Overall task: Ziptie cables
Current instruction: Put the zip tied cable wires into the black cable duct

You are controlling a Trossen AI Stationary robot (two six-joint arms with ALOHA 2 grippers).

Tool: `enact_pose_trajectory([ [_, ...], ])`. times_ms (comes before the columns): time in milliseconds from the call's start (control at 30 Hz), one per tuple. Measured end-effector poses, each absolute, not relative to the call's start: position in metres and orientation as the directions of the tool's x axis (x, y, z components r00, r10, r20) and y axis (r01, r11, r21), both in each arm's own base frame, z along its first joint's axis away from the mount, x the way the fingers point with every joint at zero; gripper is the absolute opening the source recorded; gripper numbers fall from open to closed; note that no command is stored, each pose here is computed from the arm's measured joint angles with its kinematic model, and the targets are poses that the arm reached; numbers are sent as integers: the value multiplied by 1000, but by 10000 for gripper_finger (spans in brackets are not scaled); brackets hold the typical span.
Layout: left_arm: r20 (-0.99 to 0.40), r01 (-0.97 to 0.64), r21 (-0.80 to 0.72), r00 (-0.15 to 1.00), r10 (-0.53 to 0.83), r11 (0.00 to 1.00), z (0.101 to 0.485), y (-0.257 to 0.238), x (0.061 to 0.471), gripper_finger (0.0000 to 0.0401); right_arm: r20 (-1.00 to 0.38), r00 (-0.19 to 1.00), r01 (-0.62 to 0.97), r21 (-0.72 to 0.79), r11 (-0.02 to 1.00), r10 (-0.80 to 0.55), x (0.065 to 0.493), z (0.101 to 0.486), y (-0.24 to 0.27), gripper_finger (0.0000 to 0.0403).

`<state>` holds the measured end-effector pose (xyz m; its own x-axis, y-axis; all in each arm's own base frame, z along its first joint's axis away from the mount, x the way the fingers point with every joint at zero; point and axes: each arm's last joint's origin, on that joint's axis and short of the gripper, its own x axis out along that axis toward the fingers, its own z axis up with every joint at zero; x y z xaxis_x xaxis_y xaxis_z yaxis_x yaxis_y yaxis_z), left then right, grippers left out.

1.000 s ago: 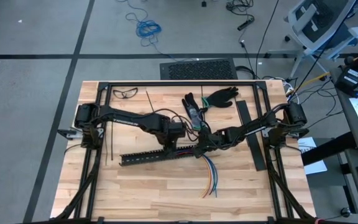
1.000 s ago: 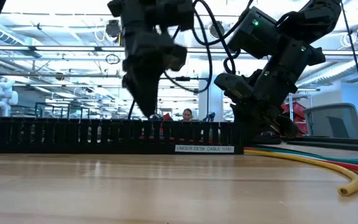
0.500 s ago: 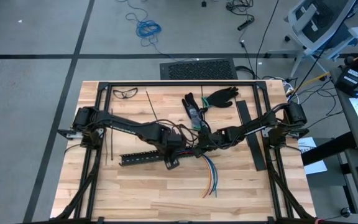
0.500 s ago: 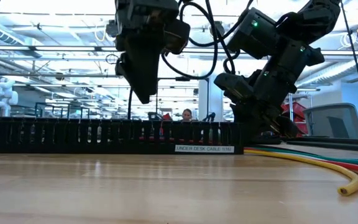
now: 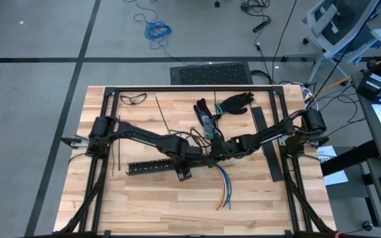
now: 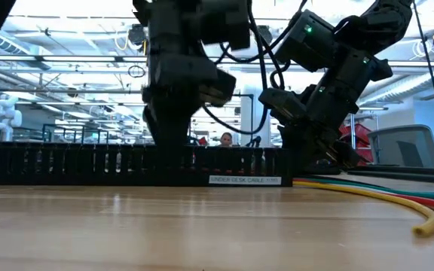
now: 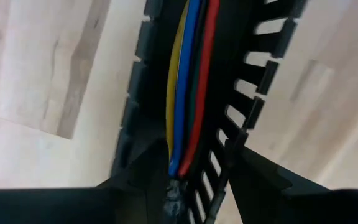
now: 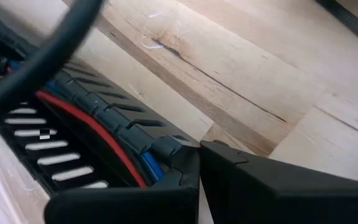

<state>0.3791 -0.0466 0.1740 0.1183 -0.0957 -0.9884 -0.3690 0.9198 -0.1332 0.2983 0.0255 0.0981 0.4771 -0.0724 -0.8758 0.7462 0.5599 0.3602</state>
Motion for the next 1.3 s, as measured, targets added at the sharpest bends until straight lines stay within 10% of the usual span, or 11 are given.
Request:
enact_pose_trajectory([
  [1300, -980, -405, -139, 189, -66, 904, 205, -32, 373, 146, -872, 486, 727, 369, 579, -56, 300, 98, 21, 0],
])
